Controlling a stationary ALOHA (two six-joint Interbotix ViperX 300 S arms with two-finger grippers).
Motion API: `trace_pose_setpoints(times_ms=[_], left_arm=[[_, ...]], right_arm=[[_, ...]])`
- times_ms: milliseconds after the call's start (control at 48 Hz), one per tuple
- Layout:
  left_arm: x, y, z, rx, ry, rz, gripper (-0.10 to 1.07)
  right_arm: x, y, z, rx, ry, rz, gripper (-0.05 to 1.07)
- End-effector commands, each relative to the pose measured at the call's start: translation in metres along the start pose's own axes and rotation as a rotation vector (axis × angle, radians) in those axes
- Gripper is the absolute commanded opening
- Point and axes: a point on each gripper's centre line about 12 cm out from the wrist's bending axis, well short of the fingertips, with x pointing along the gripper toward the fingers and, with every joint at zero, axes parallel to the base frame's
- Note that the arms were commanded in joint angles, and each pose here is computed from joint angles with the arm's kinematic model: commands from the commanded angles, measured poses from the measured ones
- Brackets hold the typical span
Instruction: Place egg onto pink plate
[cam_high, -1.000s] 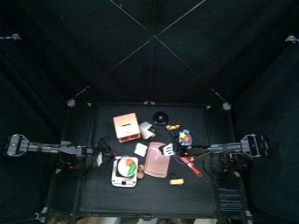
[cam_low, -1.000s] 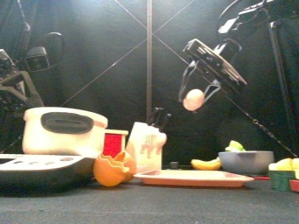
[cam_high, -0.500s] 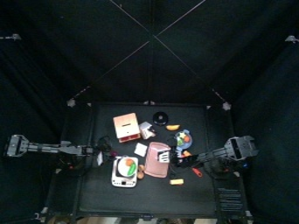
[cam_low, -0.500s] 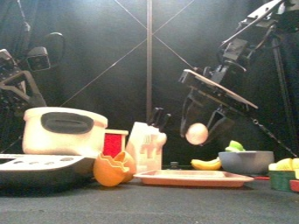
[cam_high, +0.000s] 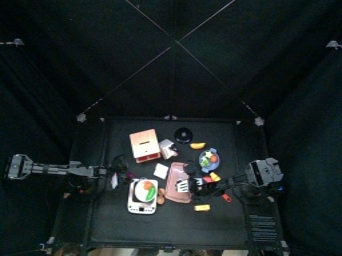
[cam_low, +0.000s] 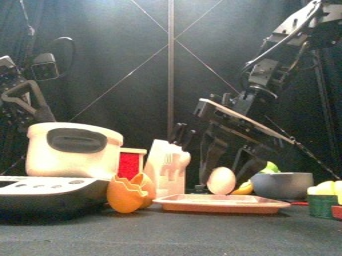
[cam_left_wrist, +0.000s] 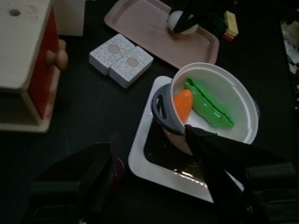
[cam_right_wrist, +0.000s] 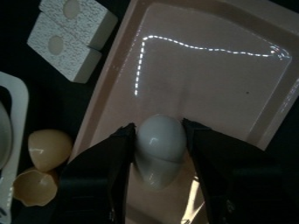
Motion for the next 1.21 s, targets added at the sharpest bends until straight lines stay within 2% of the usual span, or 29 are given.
trace_pose_setpoints(times_ms=[0, 396, 1188], left_arm=[[0.0003, -0.003, 0.0108, 0.003, -0.028, -0.007, 0.94], [0.0001, -0.0032, 0.0115, 0.003, -0.03, -0.007, 0.94], [0.0003, -0.0021, 0.0118, 0.0, -0.032, -0.002, 0.94]], right_arm=[[-0.0054, 0.0108, 0.0033, 0.013, -0.003, 0.031, 0.69], [-0.0053, 0.0123, 0.0019, 0.013, -0.017, 0.013, 0.89], [-0.0103, 0.016, 0.0053, 0.002, -0.028, 0.028, 0.89]])
